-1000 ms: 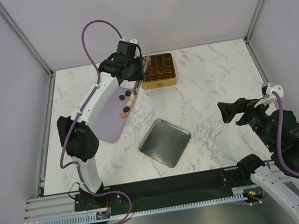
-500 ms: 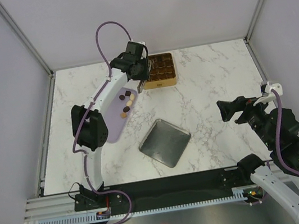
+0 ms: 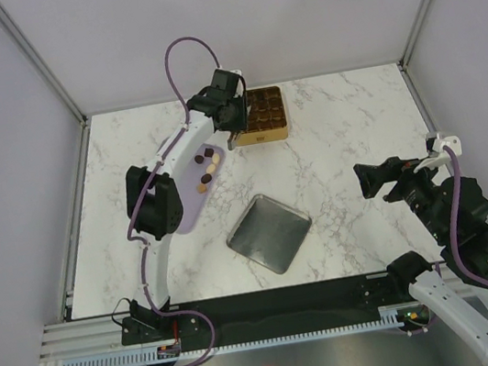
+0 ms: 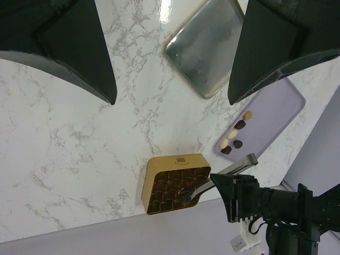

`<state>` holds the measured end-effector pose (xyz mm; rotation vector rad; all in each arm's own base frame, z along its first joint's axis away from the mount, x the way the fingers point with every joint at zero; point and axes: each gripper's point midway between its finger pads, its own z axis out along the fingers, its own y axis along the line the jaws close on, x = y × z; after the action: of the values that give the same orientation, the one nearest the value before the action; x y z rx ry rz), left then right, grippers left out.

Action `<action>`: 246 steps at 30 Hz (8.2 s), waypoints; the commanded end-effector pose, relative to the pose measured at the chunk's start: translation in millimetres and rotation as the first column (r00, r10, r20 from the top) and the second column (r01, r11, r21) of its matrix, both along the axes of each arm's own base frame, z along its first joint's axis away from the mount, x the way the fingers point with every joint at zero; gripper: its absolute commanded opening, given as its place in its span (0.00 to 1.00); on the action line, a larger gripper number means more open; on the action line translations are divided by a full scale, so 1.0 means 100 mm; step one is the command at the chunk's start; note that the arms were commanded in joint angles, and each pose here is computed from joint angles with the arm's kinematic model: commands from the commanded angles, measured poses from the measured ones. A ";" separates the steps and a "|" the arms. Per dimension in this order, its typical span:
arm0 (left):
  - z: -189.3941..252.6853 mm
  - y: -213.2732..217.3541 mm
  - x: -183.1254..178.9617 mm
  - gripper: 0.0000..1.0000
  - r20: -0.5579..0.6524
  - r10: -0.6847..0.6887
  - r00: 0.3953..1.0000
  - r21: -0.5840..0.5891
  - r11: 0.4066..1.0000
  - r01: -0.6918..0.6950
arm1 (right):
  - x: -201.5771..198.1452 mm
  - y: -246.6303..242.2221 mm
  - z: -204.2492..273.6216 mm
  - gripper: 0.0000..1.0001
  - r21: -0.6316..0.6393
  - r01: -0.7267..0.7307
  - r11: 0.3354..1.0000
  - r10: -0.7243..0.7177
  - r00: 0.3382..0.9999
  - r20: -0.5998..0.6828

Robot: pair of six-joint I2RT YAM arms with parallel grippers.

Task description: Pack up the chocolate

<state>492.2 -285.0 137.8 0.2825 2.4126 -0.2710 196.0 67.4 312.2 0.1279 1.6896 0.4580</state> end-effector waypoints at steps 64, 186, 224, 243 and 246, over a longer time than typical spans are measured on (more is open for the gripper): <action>-0.28 1.45 -1.03 0.49 -0.125 0.368 0.921 0.095 0.929 -0.358 | -0.02 -0.02 0.14 0.94 0.014 0.005 1.000 -0.006 0.999 0.042; 0.68 1.33 -1.85 0.50 0.026 0.231 0.973 0.063 0.971 -0.232 | 0.00 0.03 -0.09 0.94 0.010 -0.012 1.000 0.012 1.000 0.001; -0.25 1.61 -2.10 0.47 -0.184 0.304 0.935 0.135 0.950 -0.282 | -0.02 0.04 -0.06 0.94 0.025 -0.022 0.999 0.021 1.000 0.006; -0.28 1.59 -1.88 0.50 -0.212 0.311 0.926 0.132 0.948 -0.288 | -0.03 0.01 -0.09 0.94 0.014 -0.007 1.000 0.007 1.000 0.011; -0.28 1.57 -1.89 0.49 -0.217 0.305 0.927 0.127 0.951 -0.282 | -0.03 0.00 -0.10 0.94 0.011 -0.001 1.000 0.001 1.000 0.010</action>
<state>289.2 -118.3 97.3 -0.0510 2.7102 0.0048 192.8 70.7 299.9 0.1278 1.6977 0.4865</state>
